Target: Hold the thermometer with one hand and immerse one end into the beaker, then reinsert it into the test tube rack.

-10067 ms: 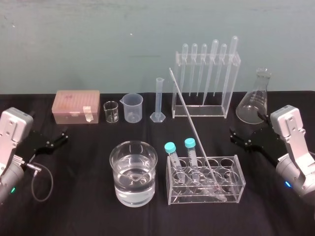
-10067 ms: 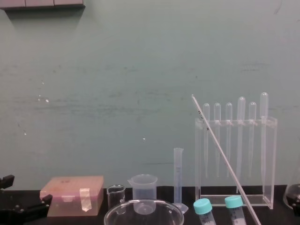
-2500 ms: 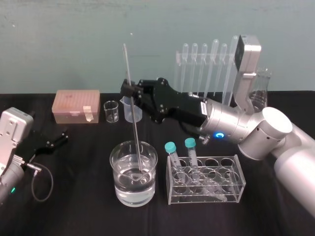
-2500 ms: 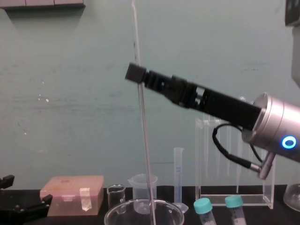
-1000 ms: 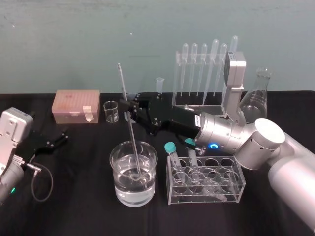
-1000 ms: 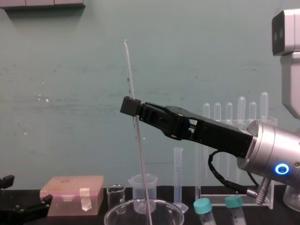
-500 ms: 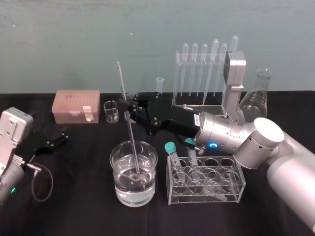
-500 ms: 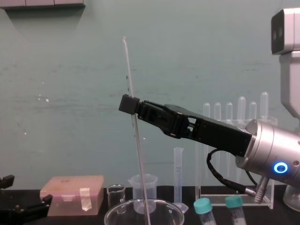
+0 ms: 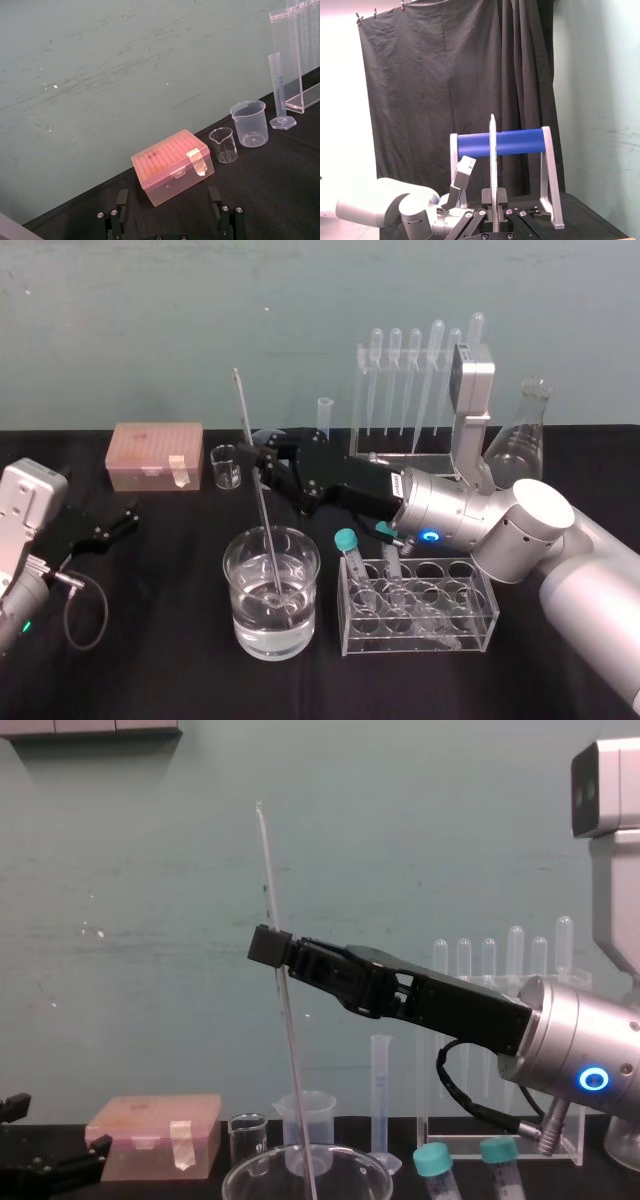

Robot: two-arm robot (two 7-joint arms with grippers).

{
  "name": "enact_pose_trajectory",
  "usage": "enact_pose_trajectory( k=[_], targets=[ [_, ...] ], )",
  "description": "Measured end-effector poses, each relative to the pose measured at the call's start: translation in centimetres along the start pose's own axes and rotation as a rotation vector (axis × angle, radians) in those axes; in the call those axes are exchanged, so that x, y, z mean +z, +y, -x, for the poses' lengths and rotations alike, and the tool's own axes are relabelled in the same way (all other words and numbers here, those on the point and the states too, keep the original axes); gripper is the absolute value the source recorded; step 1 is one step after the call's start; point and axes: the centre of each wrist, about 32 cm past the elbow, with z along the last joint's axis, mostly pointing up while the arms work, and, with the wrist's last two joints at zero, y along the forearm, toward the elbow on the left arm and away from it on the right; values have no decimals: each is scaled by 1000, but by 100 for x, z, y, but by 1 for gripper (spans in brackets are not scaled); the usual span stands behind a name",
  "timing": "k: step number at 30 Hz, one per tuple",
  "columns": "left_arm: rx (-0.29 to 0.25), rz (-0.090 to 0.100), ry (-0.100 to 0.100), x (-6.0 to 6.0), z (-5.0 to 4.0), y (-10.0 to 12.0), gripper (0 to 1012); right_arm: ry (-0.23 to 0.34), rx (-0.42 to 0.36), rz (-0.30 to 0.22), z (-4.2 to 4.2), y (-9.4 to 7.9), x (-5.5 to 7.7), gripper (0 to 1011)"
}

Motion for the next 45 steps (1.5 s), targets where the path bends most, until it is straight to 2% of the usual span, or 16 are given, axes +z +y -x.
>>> enact_pose_trajectory(
  k=[45],
  targets=[
    [0,0,0,0,0,0,1008,5,6,2,-22,17,-22,56]
  ],
)
